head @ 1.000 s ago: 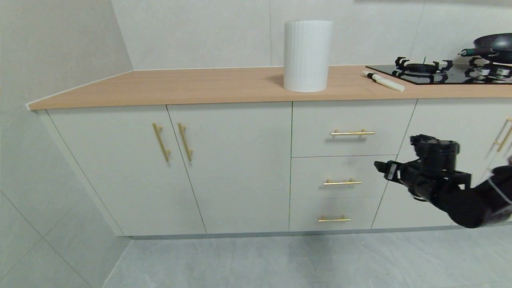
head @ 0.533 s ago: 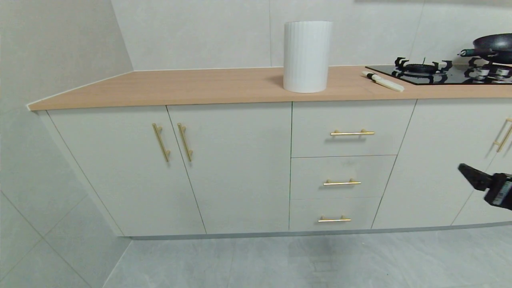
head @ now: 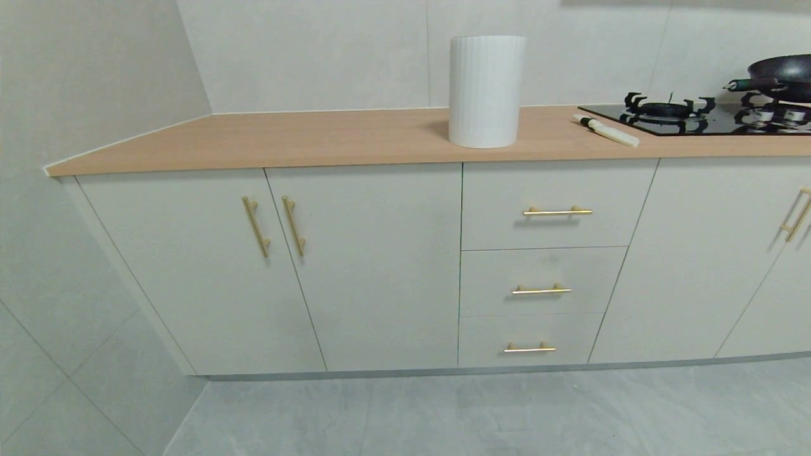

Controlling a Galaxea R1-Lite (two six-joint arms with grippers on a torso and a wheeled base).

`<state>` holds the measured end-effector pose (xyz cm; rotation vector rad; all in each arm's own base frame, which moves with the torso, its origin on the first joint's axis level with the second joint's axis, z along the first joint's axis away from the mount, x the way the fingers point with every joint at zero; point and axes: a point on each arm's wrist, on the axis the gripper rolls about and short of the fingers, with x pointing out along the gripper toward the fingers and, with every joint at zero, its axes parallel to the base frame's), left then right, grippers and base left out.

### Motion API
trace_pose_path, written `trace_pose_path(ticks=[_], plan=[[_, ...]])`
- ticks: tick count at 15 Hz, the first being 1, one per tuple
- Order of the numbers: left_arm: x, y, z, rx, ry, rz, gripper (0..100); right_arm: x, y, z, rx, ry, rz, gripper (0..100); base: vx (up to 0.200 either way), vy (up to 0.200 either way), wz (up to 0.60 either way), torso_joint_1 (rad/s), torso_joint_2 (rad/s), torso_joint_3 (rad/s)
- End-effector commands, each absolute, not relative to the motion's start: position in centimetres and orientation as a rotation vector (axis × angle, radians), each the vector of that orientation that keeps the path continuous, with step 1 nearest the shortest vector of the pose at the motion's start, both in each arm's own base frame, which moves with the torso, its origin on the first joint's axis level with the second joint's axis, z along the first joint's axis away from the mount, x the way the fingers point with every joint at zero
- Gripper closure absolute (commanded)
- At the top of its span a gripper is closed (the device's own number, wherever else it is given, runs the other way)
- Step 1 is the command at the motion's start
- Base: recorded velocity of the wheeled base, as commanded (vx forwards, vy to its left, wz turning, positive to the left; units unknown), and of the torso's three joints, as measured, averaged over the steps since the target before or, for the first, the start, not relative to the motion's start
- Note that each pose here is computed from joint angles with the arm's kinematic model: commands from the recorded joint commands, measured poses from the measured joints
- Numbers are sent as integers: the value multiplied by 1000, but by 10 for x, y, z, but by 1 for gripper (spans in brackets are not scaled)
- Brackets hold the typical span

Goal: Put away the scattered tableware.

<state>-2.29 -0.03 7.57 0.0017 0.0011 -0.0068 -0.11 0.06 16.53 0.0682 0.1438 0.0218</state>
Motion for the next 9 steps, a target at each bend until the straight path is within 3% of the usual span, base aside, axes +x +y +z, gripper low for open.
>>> trace_pose_path(ticks=[1,9], plan=[[-23,0,76,2,3,-6,0,-44,1,160,61,-48,89,0,0,0,0,0,0,0],[-23,0,76,2,2,-6,0,-42,4,112,67,-17,182,0,0,0,0,0,0,0]])
